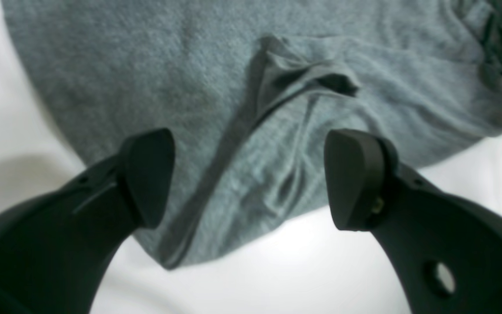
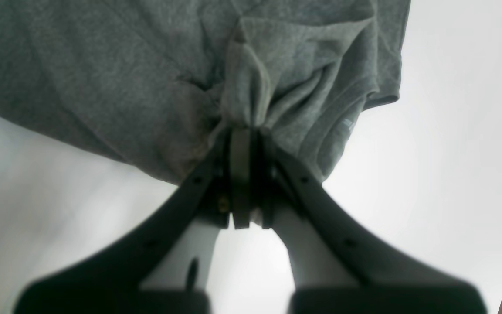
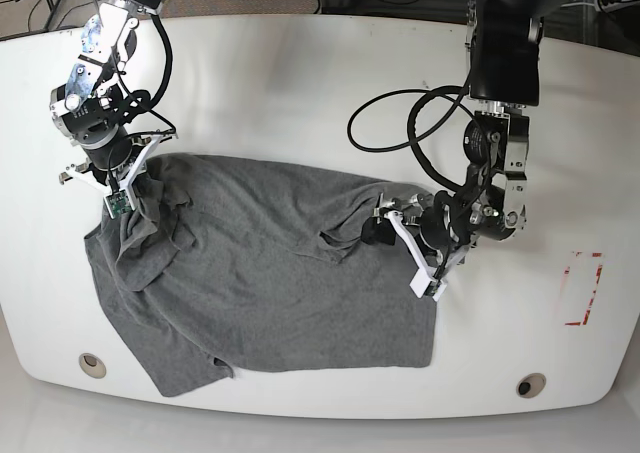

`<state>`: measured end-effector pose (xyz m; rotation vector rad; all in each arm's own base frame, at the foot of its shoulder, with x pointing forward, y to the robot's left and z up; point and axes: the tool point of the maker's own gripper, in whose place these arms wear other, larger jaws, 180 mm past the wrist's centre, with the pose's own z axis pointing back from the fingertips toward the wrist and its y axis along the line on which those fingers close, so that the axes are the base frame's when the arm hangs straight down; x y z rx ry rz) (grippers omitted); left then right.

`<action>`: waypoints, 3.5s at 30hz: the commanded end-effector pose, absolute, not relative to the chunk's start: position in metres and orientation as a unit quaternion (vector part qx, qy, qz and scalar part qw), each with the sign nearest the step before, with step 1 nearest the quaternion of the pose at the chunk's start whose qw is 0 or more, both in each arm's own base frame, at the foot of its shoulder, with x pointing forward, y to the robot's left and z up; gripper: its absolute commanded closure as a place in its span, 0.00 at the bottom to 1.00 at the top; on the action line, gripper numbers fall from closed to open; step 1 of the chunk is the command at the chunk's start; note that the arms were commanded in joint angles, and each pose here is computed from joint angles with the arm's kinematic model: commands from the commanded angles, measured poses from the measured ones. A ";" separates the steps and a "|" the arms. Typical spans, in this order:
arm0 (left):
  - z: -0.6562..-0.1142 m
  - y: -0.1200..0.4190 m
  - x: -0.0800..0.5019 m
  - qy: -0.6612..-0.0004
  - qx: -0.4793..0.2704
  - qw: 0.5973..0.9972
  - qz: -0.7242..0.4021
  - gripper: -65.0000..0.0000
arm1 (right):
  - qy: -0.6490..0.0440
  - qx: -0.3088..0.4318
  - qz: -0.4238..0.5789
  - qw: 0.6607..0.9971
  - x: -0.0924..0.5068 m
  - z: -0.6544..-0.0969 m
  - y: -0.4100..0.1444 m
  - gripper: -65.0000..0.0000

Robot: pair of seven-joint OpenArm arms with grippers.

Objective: Fold the T-shirt properly

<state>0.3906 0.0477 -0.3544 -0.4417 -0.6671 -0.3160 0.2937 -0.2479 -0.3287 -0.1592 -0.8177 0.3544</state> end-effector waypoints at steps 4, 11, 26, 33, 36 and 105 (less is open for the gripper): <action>-0.350 0.025 0.402 -0.344 -0.230 0.893 -0.175 0.22 | -0.420 -0.083 0.175 0.887 0.302 -0.313 -0.249 1.00; -0.360 -0.008 0.399 -0.332 -0.241 0.887 -0.211 0.22 | -0.421 -0.082 0.174 0.887 0.303 -0.312 -0.248 1.00; -0.376 -0.034 0.392 -0.311 -0.242 0.885 -0.249 0.28 | -0.432 -0.071 0.163 0.884 0.308 -0.310 -0.241 1.00; -0.377 -0.030 0.393 -0.315 -0.240 0.885 -0.246 0.84 | -0.431 -0.071 0.164 0.885 0.308 -0.311 -0.240 1.00; -0.376 -0.030 0.395 -0.319 -0.240 0.883 -0.245 1.00 | -0.432 -0.071 0.164 0.884 0.308 -0.311 -0.240 1.00; -0.368 0.017 0.435 -0.339 -0.254 0.901 -0.090 0.20 | -0.445 -0.072 0.165 0.877 0.318 -0.301 -0.238 1.00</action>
